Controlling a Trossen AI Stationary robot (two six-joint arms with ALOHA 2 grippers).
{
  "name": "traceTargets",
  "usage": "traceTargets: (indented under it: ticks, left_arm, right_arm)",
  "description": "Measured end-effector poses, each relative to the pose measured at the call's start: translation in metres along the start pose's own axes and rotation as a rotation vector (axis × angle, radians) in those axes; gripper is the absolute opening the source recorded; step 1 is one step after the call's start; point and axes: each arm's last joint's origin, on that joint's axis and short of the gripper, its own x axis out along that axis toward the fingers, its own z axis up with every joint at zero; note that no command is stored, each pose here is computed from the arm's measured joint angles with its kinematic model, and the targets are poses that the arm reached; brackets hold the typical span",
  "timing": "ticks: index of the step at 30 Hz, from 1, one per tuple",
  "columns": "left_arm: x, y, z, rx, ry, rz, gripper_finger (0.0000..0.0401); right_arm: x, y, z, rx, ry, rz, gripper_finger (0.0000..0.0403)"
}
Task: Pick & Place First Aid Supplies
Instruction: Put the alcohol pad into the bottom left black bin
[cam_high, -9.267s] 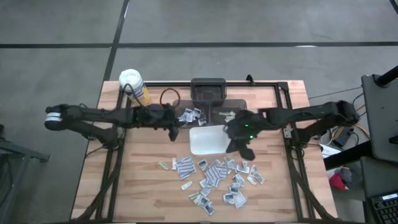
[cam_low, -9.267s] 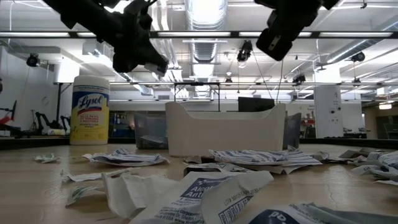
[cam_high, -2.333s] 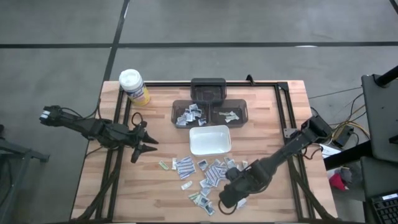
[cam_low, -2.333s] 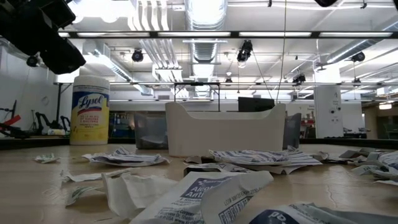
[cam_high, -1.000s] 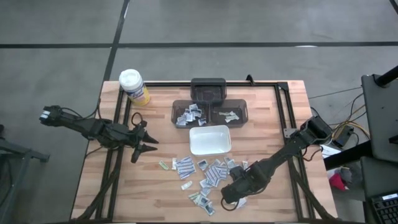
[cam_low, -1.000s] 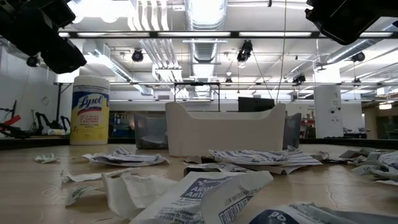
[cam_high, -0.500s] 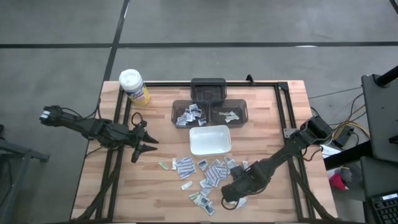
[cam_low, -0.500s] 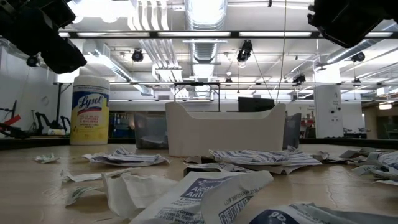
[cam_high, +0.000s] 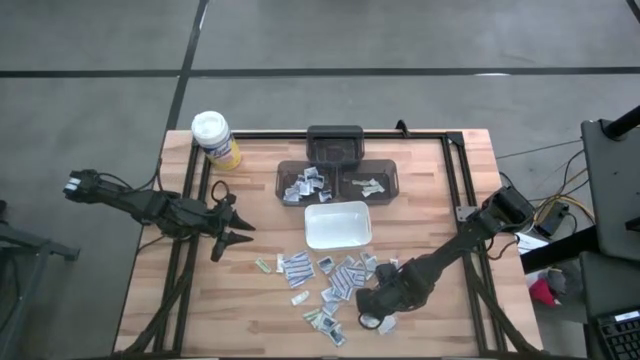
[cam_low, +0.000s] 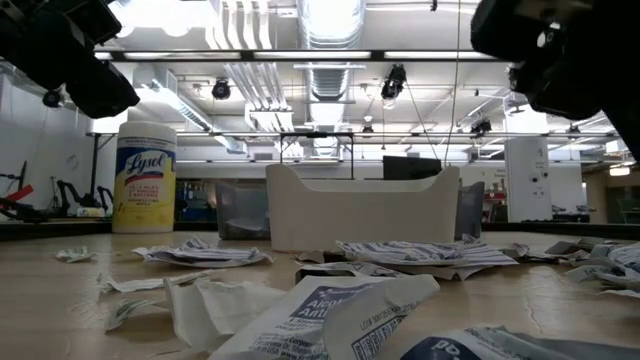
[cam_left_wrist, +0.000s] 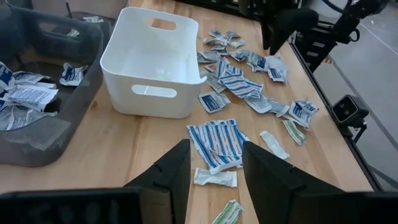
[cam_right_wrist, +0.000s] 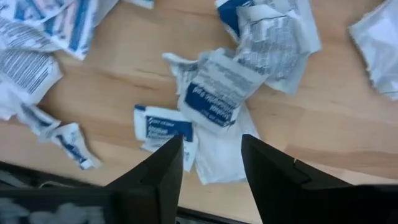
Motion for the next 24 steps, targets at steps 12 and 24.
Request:
traceTargets:
  ticks: [12, 24]
  left_arm:
    - [0.000, 0.000, 0.000, 0.000, -0.001, 0.000, 0.0138]
    - [0.000, -0.001, 0.002, 0.004, -0.019, -0.006, 0.0138]
  right_arm:
    - [0.017, -0.013, 0.011, 0.051, -0.007, -0.009, 0.0130]
    - [0.025, -0.020, 0.016, 0.058, -0.004, -0.006, 0.0090]
